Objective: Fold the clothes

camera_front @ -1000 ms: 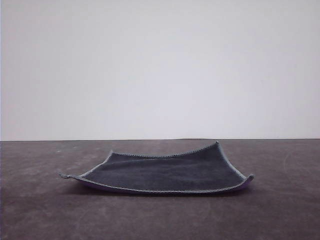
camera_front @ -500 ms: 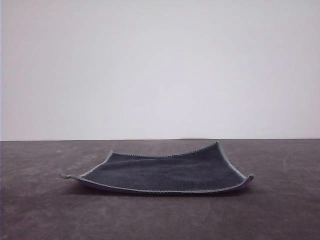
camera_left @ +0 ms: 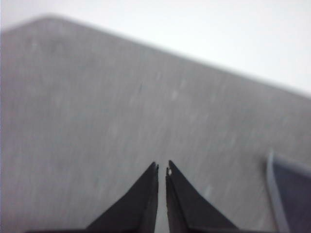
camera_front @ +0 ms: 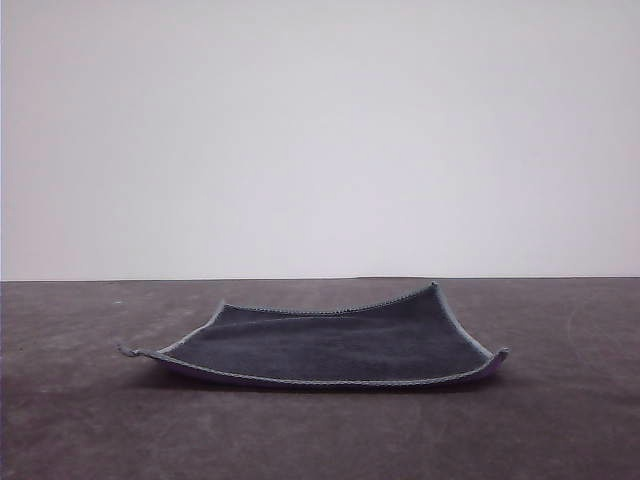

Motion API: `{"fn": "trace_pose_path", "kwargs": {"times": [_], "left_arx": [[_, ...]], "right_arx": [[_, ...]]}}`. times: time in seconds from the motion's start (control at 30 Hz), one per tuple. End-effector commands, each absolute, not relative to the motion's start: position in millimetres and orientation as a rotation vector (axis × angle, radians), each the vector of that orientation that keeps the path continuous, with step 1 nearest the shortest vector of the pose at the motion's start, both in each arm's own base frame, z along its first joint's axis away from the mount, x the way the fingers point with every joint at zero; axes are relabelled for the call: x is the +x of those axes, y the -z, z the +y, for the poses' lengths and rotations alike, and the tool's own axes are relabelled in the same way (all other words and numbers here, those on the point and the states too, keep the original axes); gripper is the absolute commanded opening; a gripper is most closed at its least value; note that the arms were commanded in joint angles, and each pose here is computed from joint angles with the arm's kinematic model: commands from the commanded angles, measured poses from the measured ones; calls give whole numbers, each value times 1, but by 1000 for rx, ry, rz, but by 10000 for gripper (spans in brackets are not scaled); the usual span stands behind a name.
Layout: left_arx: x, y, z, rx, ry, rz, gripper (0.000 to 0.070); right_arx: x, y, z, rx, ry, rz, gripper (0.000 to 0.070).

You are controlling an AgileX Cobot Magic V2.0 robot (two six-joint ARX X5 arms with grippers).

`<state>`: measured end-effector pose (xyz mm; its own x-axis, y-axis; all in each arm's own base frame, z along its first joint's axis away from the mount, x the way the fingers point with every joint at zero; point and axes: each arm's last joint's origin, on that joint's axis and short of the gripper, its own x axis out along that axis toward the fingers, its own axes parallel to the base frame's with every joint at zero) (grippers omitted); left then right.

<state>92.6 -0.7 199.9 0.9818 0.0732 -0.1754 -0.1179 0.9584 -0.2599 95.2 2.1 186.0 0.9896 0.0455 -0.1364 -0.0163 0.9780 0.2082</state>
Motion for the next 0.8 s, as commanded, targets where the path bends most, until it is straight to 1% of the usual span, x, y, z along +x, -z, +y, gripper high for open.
{"fn": "trace_pose_path", "kwargs": {"times": [0.0,0.1,0.2,0.3,0.4,0.47,0.57,0.77], "left_arx": [[93,-225,-1,-297,-99,118,12],[104,-257,-2,-271,-81,139,12],[124,-283,-5,-240,-11,190,13],[150,-299,-9,-229,87,260,15],[177,-304,-13,-239,178,342,15],[192,-301,-15,-250,226,393,15],[211,-289,-18,-268,270,480,15],[233,-261,-21,-301,318,630,16]], "right_arx": [[97,-203,2,240,-46,126,6],[108,-230,4,242,-87,172,6],[128,-256,7,249,-166,232,6],[154,-276,10,253,-269,316,6],[182,-288,15,251,-370,408,6],[198,-290,19,245,-416,463,7],[222,-286,26,236,-467,537,6],[251,-253,40,227,-509,680,7]]}}
